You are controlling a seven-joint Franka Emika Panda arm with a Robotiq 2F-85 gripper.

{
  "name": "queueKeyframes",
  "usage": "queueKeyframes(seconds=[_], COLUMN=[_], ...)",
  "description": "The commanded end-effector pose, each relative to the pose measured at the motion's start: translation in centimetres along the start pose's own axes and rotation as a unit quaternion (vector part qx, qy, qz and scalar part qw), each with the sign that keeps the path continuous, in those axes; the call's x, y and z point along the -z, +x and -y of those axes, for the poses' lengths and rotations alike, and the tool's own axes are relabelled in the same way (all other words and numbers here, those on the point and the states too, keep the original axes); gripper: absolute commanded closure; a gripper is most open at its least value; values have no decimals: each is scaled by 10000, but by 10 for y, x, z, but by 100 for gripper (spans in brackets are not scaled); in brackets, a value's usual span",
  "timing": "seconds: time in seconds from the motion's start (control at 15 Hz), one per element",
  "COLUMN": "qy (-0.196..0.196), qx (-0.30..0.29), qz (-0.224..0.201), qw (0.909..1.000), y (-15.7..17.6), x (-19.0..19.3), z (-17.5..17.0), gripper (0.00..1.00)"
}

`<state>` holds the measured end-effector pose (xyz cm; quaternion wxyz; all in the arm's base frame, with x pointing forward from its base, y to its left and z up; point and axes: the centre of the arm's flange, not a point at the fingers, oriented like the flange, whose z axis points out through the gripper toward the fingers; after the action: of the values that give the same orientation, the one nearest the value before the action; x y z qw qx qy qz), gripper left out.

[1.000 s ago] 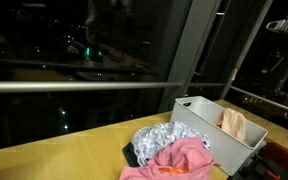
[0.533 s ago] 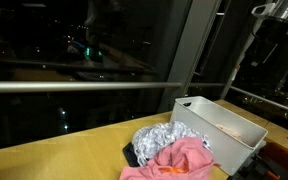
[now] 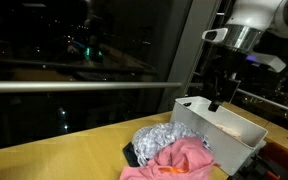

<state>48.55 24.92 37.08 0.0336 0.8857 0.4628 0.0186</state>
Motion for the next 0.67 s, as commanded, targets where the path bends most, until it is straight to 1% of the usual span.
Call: queueKeyframes(seconds=[0.0,0.27,0.47,0.6], qy=[14,-32,-90,-45], qx=[525,978,1267,1383], qz=[275,487,566,513], qw=[9982,9940,9903,9890], y=[54,75,88,95], x=[-62,-109,-130,-140], z=[-3,-8,-14,-17], gripper=[0,0,0,0])
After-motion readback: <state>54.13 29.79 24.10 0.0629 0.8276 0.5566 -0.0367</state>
